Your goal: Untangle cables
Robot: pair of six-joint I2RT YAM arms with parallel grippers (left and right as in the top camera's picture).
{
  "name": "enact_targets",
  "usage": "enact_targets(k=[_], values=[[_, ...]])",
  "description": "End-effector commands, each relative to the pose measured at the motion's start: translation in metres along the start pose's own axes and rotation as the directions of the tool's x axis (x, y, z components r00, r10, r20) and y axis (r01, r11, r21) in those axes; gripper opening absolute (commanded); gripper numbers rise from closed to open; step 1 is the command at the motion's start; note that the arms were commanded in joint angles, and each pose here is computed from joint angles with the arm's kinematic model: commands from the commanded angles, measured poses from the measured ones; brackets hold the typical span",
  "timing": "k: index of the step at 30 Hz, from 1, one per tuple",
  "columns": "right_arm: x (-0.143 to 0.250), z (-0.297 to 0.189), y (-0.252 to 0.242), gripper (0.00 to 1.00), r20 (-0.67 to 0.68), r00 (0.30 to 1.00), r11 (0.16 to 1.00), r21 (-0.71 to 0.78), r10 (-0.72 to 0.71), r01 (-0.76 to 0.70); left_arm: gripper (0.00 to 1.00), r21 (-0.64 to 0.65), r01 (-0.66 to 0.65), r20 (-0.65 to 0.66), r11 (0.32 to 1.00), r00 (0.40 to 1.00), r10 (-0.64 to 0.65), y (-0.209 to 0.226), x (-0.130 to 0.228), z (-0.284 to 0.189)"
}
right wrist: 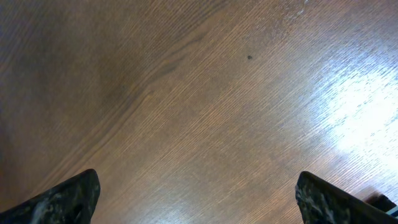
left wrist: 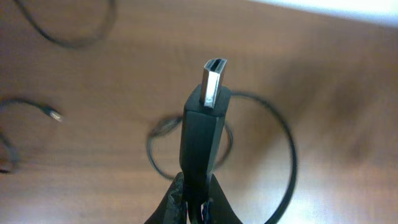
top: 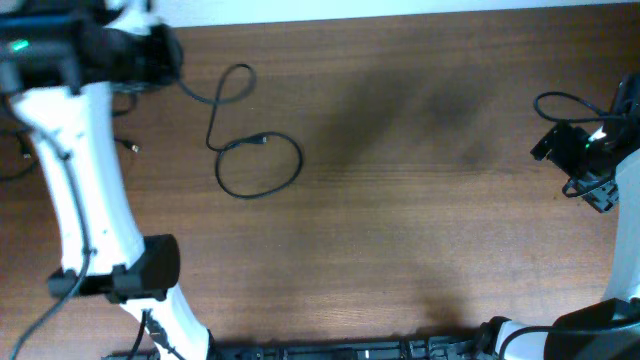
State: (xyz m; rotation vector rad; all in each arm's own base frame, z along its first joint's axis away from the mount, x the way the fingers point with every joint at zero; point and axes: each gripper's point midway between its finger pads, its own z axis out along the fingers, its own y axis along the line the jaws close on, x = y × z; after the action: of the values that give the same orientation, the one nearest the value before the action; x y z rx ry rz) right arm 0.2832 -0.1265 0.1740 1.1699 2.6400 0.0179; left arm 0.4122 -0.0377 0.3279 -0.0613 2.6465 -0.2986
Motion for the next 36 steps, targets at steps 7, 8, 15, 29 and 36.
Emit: enact_targets(k=[7,8,15,29,36], values=[[-0.005,-0.003,-0.002,0.98,0.018,1.0,1.0,0.007,-0.004,0.004,0.0,-0.046,-0.008,-0.457,0.999,0.89,-0.014,0.001,0.103,0.169],[-0.005,-0.003,-0.002,0.99,0.018,1.0,1.0,0.007,-0.004,0.004,0.04,-0.043,-0.01,-0.471,0.999,0.882,-0.012,0.002,0.115,0.185],[-0.005,-0.003,-0.002,0.98,0.018,1.0,1.0,0.007,-0.004,0.004,0.22,-0.018,-0.065,-0.504,0.998,0.863,0.047,-0.008,0.156,0.234],[-0.005,-0.003,-0.002,0.98,0.018,1.0,1.0,0.007,-0.004,0.004,0.69,0.019,-0.193,-0.516,0.981,0.839,0.175,-0.03,0.17,0.264],[-0.005,-0.003,-0.002,0.99,0.018,1.0,1.0,0.007,-0.004,0.004,0.87,0.127,-0.357,-0.578,0.926,0.731,0.361,-0.047,0.197,0.253]])
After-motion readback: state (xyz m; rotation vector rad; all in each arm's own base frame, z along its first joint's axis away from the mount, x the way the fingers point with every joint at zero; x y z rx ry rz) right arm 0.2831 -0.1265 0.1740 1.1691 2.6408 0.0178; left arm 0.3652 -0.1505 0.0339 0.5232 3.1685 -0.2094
